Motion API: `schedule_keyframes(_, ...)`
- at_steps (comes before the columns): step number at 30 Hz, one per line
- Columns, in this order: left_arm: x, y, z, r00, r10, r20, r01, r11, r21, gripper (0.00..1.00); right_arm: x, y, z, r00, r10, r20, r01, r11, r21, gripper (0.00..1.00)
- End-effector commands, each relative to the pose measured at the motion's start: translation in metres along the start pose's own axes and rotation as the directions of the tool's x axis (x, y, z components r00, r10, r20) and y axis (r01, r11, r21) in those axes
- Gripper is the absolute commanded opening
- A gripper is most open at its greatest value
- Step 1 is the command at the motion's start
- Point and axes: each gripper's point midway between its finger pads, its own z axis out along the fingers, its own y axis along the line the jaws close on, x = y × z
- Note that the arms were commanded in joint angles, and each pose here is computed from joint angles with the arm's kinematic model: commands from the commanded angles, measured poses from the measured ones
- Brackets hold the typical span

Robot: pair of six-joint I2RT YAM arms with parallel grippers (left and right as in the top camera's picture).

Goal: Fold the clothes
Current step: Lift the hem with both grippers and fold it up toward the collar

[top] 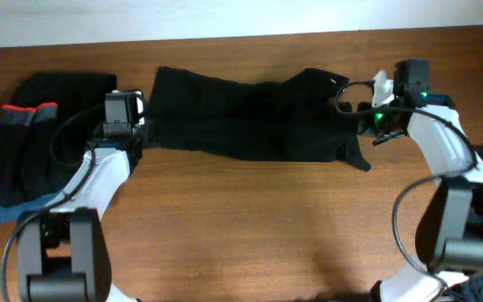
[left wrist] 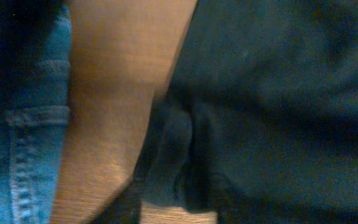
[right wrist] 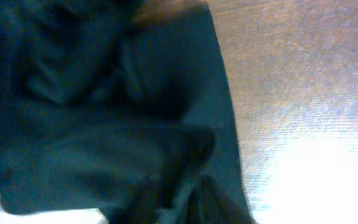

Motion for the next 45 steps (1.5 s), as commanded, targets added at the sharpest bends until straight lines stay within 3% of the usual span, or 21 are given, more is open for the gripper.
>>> schedule_keyframes(1,0.008,0.006,0.013,1.000,-0.003,-0.028,0.002,1.000,-0.022,0.84,0.005,-0.009,0.014,0.999,0.016,-0.042,-0.014,1.000,0.027,0.44)
schedule_keyframes(2,0.008,0.007,0.013,0.999,-0.003,-0.032,0.002,1.000,-0.023,0.99,0.006,-0.009,0.015,0.999,0.017,-0.046,-0.016,0.999,0.028,0.46)
schedule_keyframes(9,-0.008,0.005,0.005,1.000,-0.006,0.006,0.006,1.000,-0.018,0.99,-0.003,-0.005,0.001,1.000,0.009,-0.015,-0.009,1.000,0.026,0.48)
schedule_keyframes(15,-0.059,0.001,-0.020,0.991,-0.016,0.133,0.016,1.000,-0.001,0.99,-0.038,0.007,-0.031,0.996,-0.019,0.083,0.018,1.000,0.014,0.48)
schedule_keyframes(19,-0.097,-0.017,-0.036,0.975,-0.002,0.222,-0.019,0.996,0.093,0.99,-0.069,0.017,-0.056,0.984,-0.043,0.170,0.043,0.999,0.004,0.68)
schedule_keyframes(26,-0.142,-0.026,-0.047,0.934,-0.017,0.357,-0.032,0.991,0.130,0.99,-0.113,0.023,-0.072,0.941,-0.086,0.328,0.088,0.996,0.007,0.71)
schedule_keyframes(37,-0.164,-0.040,0.017,0.864,-0.037,0.502,-0.058,0.983,0.173,0.99,-0.139,0.037,-0.022,0.915,-0.128,0.383,0.155,0.987,-0.039,0.71)
schedule_keyframes(45,-0.152,-0.052,0.065,0.835,-0.051,0.548,-0.091,0.969,0.228,0.99,-0.132,0.045,0.040,0.931,-0.149,0.334,0.179,0.982,-0.059,0.86)
